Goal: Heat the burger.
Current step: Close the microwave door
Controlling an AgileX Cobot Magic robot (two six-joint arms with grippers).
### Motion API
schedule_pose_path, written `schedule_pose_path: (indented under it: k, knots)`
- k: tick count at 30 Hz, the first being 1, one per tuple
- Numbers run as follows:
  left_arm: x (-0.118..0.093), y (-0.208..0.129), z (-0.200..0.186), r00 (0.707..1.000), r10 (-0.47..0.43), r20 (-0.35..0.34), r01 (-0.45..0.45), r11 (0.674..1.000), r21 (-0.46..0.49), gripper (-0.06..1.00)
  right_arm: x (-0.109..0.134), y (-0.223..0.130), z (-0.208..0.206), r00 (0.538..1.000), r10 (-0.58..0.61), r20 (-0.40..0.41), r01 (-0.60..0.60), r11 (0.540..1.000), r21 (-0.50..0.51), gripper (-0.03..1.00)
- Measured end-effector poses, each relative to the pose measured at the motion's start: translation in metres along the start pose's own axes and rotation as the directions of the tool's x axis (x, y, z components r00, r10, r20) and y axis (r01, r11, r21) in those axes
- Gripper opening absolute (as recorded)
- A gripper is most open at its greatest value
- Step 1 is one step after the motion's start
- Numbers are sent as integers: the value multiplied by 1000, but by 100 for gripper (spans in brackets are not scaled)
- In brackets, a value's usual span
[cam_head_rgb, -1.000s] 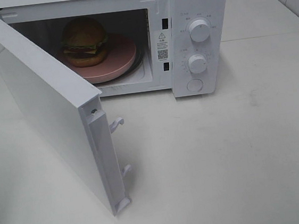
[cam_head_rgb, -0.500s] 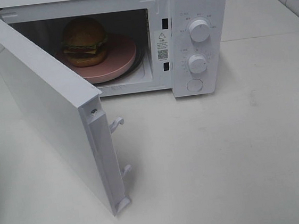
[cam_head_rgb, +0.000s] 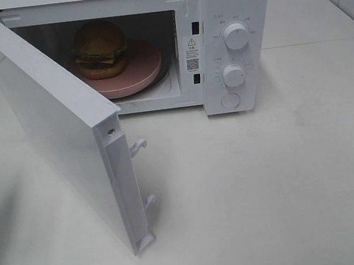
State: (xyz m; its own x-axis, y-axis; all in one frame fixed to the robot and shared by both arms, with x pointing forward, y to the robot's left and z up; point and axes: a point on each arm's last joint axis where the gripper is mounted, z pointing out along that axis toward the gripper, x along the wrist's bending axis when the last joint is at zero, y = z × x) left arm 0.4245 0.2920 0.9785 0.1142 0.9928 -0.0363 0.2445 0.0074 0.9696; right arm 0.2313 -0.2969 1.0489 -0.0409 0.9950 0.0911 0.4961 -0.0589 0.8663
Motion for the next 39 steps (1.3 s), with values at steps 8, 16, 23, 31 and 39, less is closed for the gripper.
schedule_pose_path:
  k: [8,16,23,31,39]
  knots:
    - [-12,-14,18,991,14,132,-18,999,33,0,0,0,0,1000,0,0,0,1000,0,68]
    - [-42,-25,32,975,23,222,-42,996,81,0,0,0,0,1000,0,0,0,1000,0,68]
    - [-58,-31,39,972,13,236,-40,993,111,0,0,0,0,1000,0,0,0,1000,0,68]
    - [-86,-28,50,969,14,246,-40,994,104,0,0,0,0,1000,0,0,0,1000,0,68]
    - [-118,-23,68,955,14,297,-43,995,92,0,0,0,0,1000,0,0,0,1000,0,68]
